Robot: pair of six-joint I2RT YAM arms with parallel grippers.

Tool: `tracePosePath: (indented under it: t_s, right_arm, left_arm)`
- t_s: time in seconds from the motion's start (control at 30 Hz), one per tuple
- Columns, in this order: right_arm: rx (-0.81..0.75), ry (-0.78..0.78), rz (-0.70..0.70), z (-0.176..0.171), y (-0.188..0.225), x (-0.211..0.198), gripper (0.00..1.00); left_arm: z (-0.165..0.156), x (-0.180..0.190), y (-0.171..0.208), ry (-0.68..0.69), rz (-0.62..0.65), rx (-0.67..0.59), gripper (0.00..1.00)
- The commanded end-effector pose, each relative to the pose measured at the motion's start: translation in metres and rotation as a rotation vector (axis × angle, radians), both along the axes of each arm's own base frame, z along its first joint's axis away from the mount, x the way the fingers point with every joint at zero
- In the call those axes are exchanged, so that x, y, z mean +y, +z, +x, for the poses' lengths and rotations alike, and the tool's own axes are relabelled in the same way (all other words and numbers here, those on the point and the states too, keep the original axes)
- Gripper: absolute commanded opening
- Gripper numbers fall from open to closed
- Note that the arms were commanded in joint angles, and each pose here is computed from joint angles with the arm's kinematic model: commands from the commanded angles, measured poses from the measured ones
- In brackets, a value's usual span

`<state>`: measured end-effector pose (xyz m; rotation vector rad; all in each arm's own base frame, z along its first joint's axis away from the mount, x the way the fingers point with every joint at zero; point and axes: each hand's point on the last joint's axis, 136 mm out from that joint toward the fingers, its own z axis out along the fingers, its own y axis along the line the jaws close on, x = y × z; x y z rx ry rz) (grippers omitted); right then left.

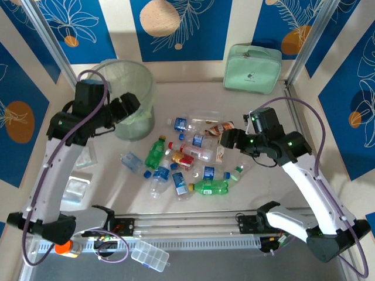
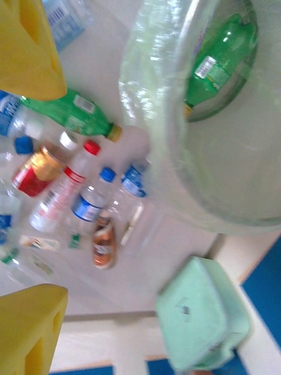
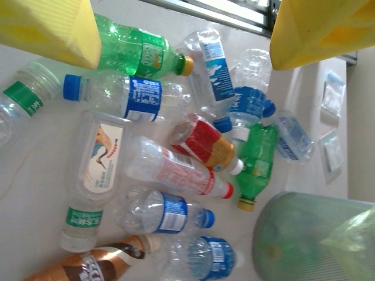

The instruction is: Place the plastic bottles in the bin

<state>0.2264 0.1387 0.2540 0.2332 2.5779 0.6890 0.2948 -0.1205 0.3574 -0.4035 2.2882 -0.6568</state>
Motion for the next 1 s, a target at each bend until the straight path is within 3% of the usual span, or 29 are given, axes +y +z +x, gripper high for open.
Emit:
tracePosePath:
  t_s: [0.0,0.23,0.43,0.57,0.97]
  right_arm:
    - [0.051,-0.071,-0.012,0.007,-0.018,-0.009,0.79]
    - [0.134,-0.178,-0.005,0.017,-0.056,-0.03,0.87]
    - [0.194,-0.245,-0.026,0.022,-0.087,-0.041,0.89]
    - [0.251,-0.264,-0.06,0.025,-0.11,-0.045,0.98]
    - [0.431,-0.502,-0.142,0.017,-0.165,-0.1,0.95]
  left_arm:
    - [-0.033,-0.007,-0.029,-0.159,0.086,0.047,0.82]
    - [-0.069,-0.034,-0.073,-0.308,-0.076,0.011,0.79]
    - [-0.082,-0.029,-0.098,-0.336,-0.022,0.064,0.8]
    - [-0.084,-0.032,-0.099,-0.356,-0.031,0.064,0.81]
    - [-0.089,-0.034,-0.111,-0.363,-0.049,0.079,0.81]
